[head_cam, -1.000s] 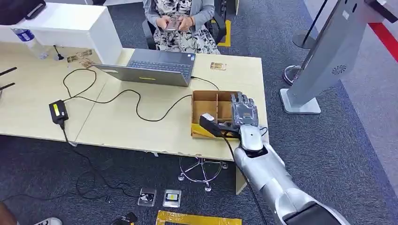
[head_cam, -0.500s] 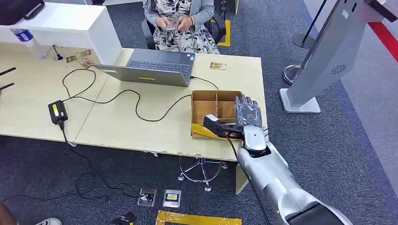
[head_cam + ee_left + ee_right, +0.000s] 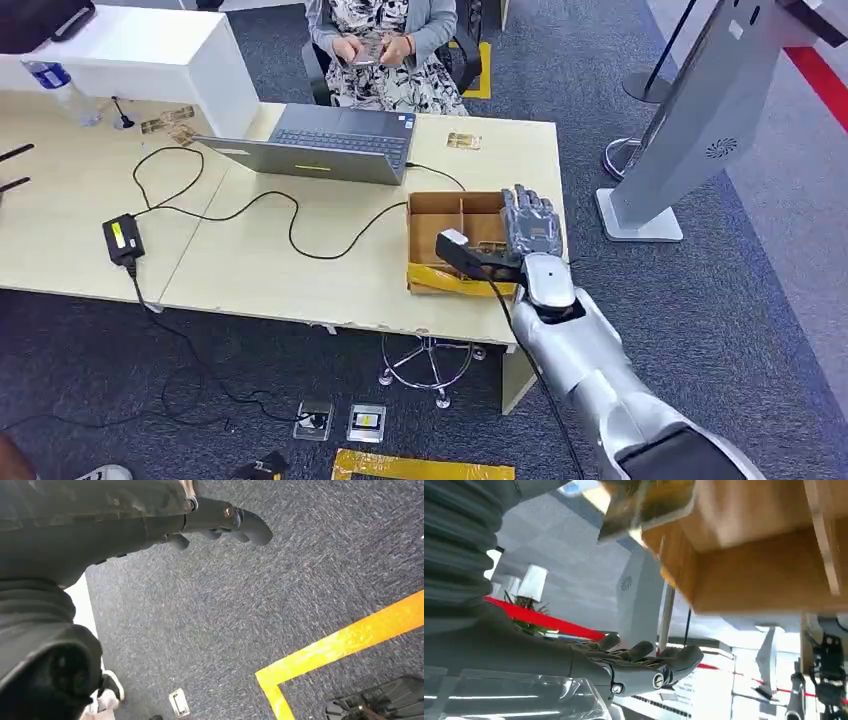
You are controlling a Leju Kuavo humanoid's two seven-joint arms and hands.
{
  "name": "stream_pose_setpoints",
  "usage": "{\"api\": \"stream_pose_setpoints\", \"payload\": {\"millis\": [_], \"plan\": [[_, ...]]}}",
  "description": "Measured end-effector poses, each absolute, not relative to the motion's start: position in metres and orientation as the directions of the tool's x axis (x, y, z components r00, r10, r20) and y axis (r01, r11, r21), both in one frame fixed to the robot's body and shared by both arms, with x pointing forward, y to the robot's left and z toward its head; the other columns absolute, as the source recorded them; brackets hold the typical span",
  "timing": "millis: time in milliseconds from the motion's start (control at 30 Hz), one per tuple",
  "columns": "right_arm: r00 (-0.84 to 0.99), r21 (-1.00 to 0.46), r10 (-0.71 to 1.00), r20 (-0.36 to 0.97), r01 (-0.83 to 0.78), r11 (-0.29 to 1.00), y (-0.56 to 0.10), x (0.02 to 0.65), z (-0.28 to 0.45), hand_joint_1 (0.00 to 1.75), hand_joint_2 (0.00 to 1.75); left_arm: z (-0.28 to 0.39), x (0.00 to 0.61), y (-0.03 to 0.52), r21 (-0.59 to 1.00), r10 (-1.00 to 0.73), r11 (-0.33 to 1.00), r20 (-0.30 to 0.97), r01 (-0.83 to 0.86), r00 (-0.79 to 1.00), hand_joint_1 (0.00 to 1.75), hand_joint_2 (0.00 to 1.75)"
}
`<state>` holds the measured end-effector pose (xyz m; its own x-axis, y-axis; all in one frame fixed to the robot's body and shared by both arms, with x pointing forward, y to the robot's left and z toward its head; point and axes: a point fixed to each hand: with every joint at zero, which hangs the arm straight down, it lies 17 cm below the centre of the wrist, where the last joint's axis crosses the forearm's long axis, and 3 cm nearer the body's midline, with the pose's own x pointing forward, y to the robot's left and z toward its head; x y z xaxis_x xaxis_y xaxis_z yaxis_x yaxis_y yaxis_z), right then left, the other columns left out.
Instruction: Pass the card to the sensor for recognition and then transmit it.
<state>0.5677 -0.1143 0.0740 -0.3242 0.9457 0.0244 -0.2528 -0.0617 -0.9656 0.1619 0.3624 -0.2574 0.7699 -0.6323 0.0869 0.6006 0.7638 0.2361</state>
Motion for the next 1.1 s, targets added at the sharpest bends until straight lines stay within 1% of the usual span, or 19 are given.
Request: {"api": "stream_pose_setpoints", "payload": {"millis": [200, 333, 667, 700, 933, 967, 1100], "plan": [[-0.296, -0.975, 0.955, -0.022, -0.206, -0.086, -0.132, 0.593, 0.135, 0.00, 1.75, -0.259, 0.155, 0.362, 0.230, -0.632, 0.765, 0.087, 0.602, 0.770, 0.00, 0.00], [-0.297, -0.991, 0.954, -0.031, -0.118, -0.069, -0.138, 0.601, 0.180, 0.00, 1.75, -0.259, 0.154, 0.365, 0.230, -0.632, 0.765, 0.086, 0.602, 0.770, 0.00, 0.00], [-0.325, -0.999, 0.945, -0.044, 0.042, -0.032, -0.140, 0.599, 0.253, 0.00, 1.75, -0.261, 0.148, 0.367, 0.226, -0.621, 0.774, 0.088, 0.591, 0.779, 0.00, 0.00], [-0.329, -0.998, 0.943, -0.046, 0.057, -0.029, -0.139, 0.598, 0.259, 0.00, 0.00, -0.261, 0.147, 0.367, 0.226, -0.619, 0.775, 0.087, 0.590, 0.781, 0.00, 0.00], [-0.325, -0.990, 0.944, -0.055, 0.138, -0.010, -0.155, 0.595, 0.293, 0.00, 0.00, -0.262, 0.144, 0.370, 0.227, -0.609, 0.784, 0.099, 0.578, 0.787, 0.00, 0.00], [-0.324, -0.989, 0.944, -0.058, 0.144, -0.011, -0.159, 0.593, 0.296, 0.00, 1.75, -0.262, 0.142, 0.370, 0.225, -0.607, 0.786, 0.099, 0.576, 0.788, 0.00, 0.00], [-0.323, -0.989, 0.945, -0.060, 0.149, -0.012, -0.170, 0.582, 0.298, 0.00, 1.75, -0.262, 0.140, 0.372, 0.225, -0.603, 0.789, 0.102, 0.572, 0.791, 0.00, 0.00]]}}
